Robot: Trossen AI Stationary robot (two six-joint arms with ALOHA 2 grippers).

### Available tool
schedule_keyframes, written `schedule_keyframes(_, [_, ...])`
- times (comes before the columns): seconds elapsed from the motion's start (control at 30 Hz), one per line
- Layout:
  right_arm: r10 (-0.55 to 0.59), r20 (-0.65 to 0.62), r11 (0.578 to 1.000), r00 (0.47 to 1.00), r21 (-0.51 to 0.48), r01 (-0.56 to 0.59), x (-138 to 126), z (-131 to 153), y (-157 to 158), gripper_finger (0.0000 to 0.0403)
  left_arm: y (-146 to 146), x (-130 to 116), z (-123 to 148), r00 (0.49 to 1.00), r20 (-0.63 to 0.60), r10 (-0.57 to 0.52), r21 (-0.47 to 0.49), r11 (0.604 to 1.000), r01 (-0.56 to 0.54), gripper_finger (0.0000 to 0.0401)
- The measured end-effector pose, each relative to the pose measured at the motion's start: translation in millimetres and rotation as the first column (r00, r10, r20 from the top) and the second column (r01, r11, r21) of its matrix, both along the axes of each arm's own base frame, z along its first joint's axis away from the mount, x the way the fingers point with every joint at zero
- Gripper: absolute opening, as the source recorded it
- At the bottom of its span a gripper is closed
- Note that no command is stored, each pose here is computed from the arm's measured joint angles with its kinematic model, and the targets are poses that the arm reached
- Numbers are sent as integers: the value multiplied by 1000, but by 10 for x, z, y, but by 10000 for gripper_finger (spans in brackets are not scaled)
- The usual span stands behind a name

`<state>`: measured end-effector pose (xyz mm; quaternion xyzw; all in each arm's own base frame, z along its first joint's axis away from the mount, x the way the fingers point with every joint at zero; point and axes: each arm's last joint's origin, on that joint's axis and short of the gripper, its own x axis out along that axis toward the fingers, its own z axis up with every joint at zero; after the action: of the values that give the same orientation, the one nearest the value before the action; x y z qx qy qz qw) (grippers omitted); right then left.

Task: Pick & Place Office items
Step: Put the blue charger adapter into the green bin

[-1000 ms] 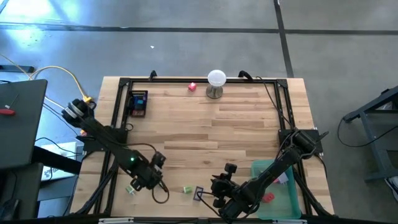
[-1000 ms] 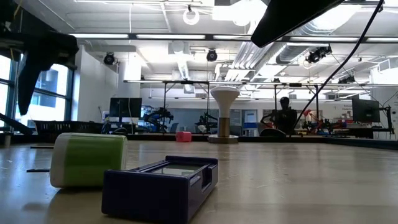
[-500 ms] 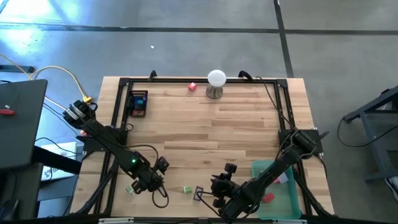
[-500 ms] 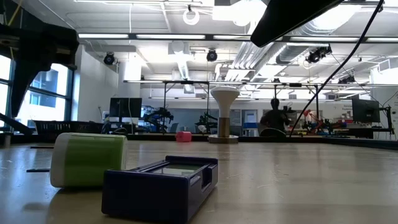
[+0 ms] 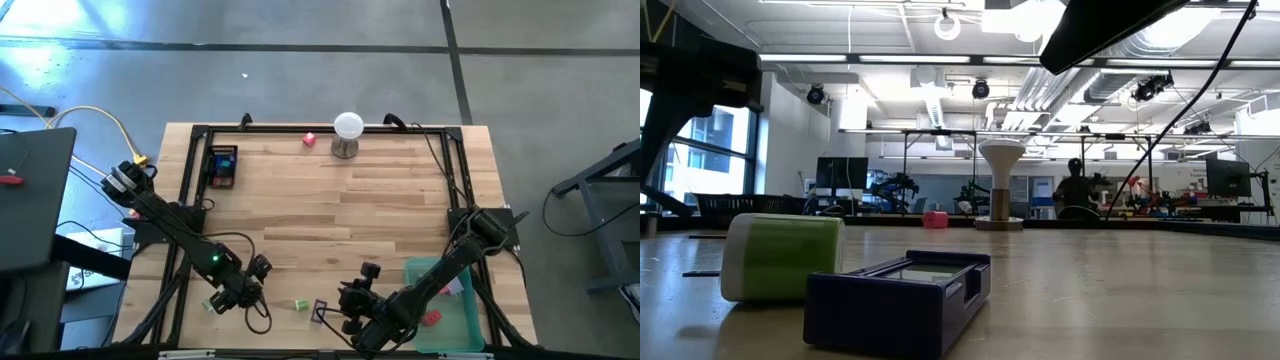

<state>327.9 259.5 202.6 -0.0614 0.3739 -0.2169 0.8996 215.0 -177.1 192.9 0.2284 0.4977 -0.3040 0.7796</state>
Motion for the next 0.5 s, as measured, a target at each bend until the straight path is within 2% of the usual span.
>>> schedule_keyframes(0.23, [-17, 2, 1000, 1000, 10, 17, 60, 1, -62, 64, 11, 6, -5, 999, 5, -38, 9, 999, 38, 323])
schedule_keyframes(0.4, [-22, -18, 999, 1000, 45, 23, 105, -5, -108, 64, 15, 8, -11, 993, -17, -120, -23, 993, 120, 323])
schedule_keyframes(0.5, [-23, -23, 998, 999, 51, 24, 119, -7, -124, 64, 23, 38, -74, 992, -26, -125, 6, 992, 125, 323])
